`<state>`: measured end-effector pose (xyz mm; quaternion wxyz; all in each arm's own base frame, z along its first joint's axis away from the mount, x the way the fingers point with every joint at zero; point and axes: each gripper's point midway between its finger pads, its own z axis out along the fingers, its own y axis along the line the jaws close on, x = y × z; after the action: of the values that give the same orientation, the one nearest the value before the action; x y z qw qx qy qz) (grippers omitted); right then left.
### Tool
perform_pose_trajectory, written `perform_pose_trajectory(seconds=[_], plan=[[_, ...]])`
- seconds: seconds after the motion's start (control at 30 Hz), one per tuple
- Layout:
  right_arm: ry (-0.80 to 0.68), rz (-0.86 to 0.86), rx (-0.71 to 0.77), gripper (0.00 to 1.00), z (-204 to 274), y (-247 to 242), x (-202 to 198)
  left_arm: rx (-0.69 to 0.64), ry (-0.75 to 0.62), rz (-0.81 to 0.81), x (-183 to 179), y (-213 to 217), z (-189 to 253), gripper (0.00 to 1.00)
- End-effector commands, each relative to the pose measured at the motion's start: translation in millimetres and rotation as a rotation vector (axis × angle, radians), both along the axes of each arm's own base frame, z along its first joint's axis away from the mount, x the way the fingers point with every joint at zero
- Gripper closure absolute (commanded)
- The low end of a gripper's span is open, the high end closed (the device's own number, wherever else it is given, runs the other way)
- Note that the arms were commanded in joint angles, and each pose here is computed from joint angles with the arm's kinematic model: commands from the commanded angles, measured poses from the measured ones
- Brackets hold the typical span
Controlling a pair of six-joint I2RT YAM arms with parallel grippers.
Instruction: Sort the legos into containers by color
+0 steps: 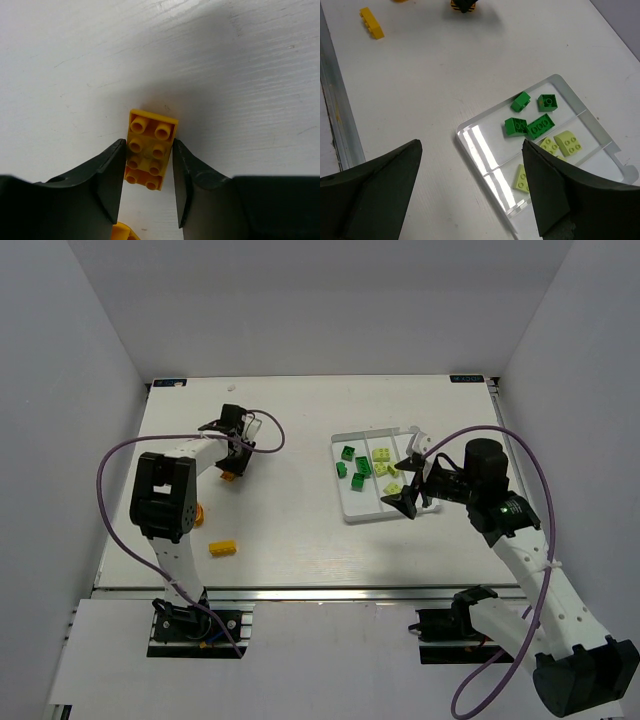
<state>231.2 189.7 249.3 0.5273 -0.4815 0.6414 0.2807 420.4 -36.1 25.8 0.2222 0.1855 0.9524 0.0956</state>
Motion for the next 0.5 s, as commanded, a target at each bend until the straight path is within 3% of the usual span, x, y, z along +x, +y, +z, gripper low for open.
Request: perform_pose_trajectory(seconds=[0.0,0.2,0.3,0.37,0.4,0.43,0.47], plan=[[-0.049,-0.005,0.005,0.14,6,-1,2,-0.021,-0.021,0.004,7,-2,12,0.51],[-0.052,-0.022,0.007,0.14,5,-3,4,-0.150,-0.101,-0.003,22,-25,45,0.70],[-0.056,-0.094,0.010,0.15,5,-8,16,-0.351,-0.219,-0.087,33,-72,96,0.76],[-0.019,-0.174,0.038,0.17,5,-12,24,-0.567,-0.264,-0.154,29,-113,138,0.81],[-0.014,-0.214,0.047,0.22,6,-15,30,-0.639,-0.299,-0.202,29,-131,156,0.82],[-0.026,-0.300,0.051,0.45,10,-24,42,-0.714,-0.301,-0.225,24,-148,168,0.83],[-0.014,-0.349,0.060,0.62,10,-29,49,-0.823,-0.271,-0.259,13,-169,179,0.84]])
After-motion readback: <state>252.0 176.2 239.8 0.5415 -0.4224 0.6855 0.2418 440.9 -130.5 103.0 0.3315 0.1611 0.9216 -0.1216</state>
